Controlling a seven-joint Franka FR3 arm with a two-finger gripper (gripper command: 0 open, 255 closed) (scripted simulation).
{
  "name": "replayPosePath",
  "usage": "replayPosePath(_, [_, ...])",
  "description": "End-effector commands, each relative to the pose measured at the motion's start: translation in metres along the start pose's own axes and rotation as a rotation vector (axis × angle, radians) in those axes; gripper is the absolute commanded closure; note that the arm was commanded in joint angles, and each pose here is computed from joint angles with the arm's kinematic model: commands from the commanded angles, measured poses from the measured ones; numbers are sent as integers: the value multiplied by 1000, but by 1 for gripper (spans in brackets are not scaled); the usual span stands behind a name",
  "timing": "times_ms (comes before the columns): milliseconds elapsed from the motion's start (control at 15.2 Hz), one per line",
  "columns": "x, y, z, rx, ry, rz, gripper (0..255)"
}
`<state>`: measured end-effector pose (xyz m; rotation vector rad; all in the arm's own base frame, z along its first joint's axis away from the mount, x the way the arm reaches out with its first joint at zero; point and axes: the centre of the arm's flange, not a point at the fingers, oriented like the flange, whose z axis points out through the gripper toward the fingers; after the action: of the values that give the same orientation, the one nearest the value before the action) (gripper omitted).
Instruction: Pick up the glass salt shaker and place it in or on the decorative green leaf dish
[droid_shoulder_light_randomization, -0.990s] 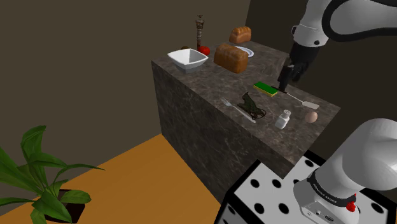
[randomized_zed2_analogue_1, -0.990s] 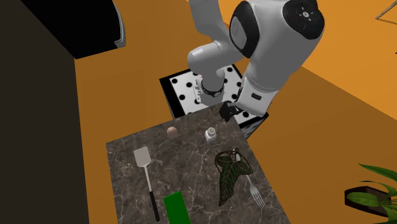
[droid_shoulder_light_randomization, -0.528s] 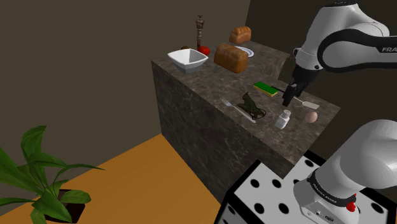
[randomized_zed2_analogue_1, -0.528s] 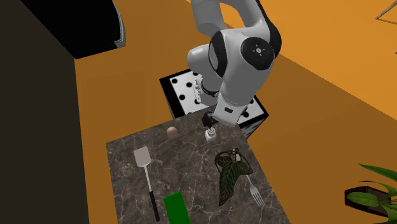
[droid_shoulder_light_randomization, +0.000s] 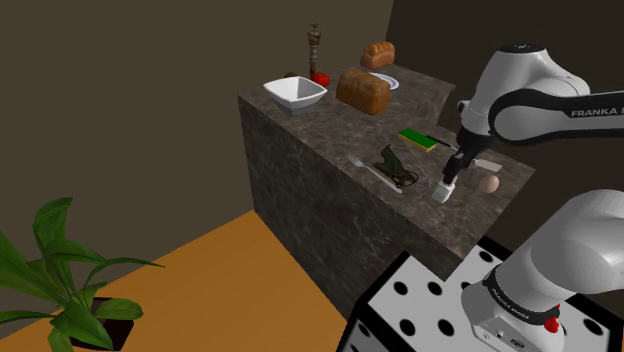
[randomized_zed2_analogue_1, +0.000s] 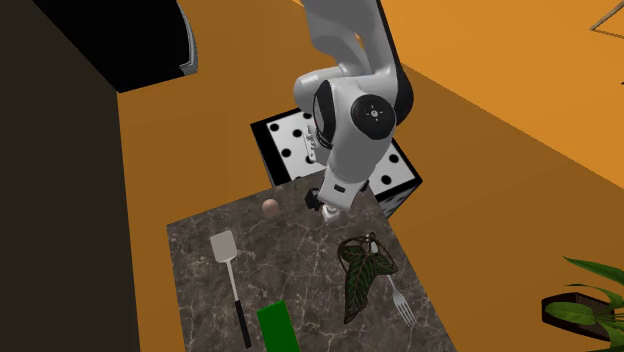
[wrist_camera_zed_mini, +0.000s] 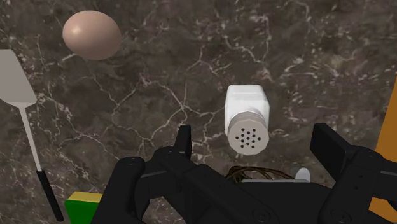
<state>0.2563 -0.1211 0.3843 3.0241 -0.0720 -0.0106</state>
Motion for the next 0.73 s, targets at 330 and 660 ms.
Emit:
replayPosePath(330, [0, -1, 20, 0, 1, 0, 0])
replayPosePath(660, [0, -1, 20, 0, 1, 0, 255])
